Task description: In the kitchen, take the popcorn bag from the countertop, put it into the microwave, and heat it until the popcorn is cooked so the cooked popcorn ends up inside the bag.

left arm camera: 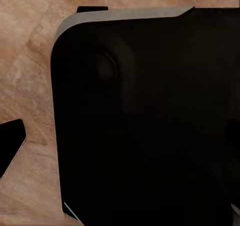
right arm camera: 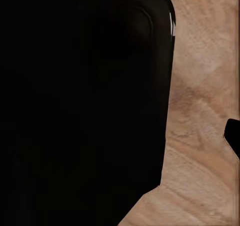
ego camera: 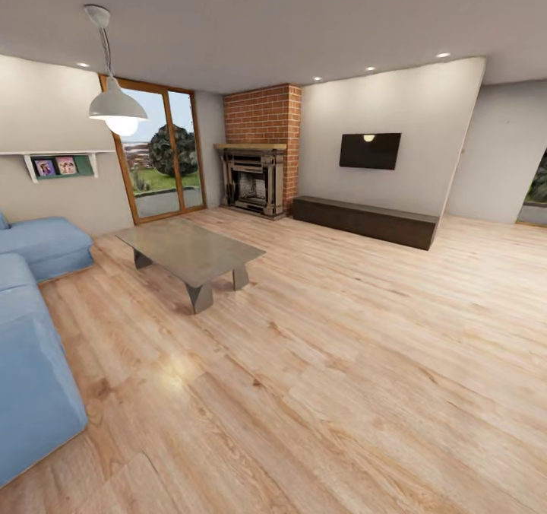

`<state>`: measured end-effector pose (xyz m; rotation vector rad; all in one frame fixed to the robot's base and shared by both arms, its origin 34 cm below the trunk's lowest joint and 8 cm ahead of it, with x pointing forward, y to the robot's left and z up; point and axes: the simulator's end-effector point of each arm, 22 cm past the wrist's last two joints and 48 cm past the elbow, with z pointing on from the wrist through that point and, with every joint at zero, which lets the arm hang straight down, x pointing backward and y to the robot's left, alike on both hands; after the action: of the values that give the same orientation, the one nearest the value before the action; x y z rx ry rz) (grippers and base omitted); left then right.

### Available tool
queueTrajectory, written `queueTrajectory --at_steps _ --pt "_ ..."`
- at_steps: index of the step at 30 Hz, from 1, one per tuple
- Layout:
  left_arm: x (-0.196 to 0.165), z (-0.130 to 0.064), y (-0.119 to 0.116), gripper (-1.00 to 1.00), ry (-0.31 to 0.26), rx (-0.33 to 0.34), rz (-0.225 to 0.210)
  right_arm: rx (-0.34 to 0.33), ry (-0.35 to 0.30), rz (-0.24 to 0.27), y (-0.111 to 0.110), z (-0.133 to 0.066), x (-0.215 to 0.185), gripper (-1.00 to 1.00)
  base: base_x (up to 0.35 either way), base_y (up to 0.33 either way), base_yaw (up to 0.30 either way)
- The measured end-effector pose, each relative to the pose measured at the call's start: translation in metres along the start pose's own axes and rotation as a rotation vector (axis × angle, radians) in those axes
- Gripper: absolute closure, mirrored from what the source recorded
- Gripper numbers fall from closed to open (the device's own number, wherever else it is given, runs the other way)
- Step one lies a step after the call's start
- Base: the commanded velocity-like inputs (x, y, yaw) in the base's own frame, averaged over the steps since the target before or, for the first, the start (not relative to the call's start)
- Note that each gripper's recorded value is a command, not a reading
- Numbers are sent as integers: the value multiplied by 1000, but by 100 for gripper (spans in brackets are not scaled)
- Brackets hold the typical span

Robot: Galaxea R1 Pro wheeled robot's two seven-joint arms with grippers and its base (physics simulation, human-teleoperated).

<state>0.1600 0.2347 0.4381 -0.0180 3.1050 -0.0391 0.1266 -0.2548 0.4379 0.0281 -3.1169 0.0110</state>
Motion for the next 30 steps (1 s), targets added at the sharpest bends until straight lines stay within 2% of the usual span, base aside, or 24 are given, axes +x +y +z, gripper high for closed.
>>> queueTrajectory --at_steps 8,17,26,30 --pt "0 0 1 -100 -2 -3 -2 -2 0 -5 0 0 0 -100 320 0 0" --pt "0 0 1 -100 -1 -4 -2 5 4 15 -1 0 1 -100 320 0 0" --pt "0 0 1 -100 -1 -3 -2 2 2 3 0 0 0 -100 320 0 0" --pt "0 0 1 -100 -2 -3 -1 2 1 2 0 0 0 -100 151 0 -2"
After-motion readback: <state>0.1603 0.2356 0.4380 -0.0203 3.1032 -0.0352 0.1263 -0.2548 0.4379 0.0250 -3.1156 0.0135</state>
